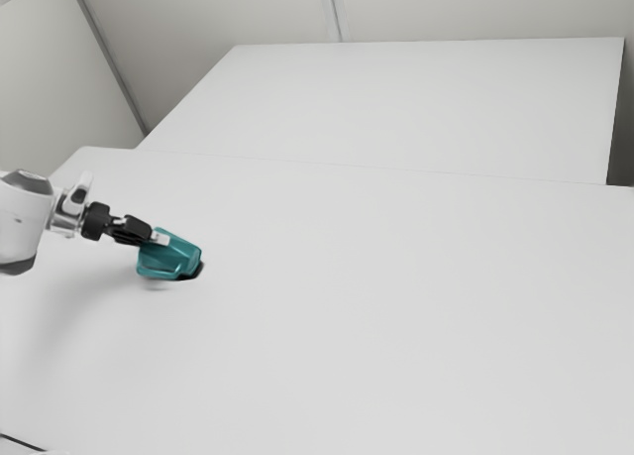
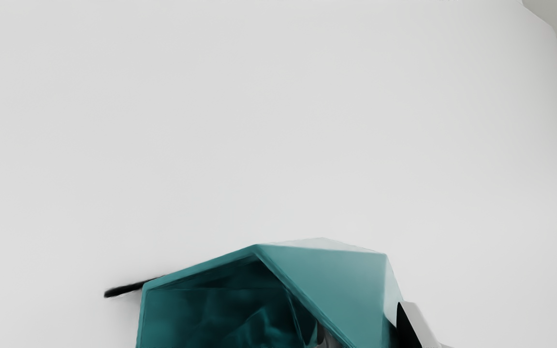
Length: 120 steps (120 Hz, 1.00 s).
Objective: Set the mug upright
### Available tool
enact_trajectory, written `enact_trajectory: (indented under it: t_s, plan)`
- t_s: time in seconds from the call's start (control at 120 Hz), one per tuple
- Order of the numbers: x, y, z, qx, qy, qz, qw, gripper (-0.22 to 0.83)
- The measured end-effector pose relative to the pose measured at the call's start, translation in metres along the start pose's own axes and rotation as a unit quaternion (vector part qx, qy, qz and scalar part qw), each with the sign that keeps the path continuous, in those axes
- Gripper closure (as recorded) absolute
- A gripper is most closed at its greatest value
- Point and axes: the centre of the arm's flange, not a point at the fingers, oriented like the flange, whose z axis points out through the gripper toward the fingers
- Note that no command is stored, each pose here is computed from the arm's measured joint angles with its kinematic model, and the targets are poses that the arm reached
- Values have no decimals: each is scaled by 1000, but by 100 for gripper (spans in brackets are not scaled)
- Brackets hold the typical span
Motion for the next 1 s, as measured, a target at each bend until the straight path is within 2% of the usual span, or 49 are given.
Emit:
enact_trajectory:
  t_s: [0.125, 0.392, 0.558, 0.675, 1.0]
  plan:
    - [12, 18, -1, 1, 0, 19, 1000, 73]
    - [43, 70, 3, 12, -15, 73, 997, 77]
    - [64, 118, 11, 52, -70, 126, 988, 78]
    - [74, 151, 11, 97, -120, 158, 975, 78]
    - [86, 221, 42, 205, -227, 187, 934, 78]
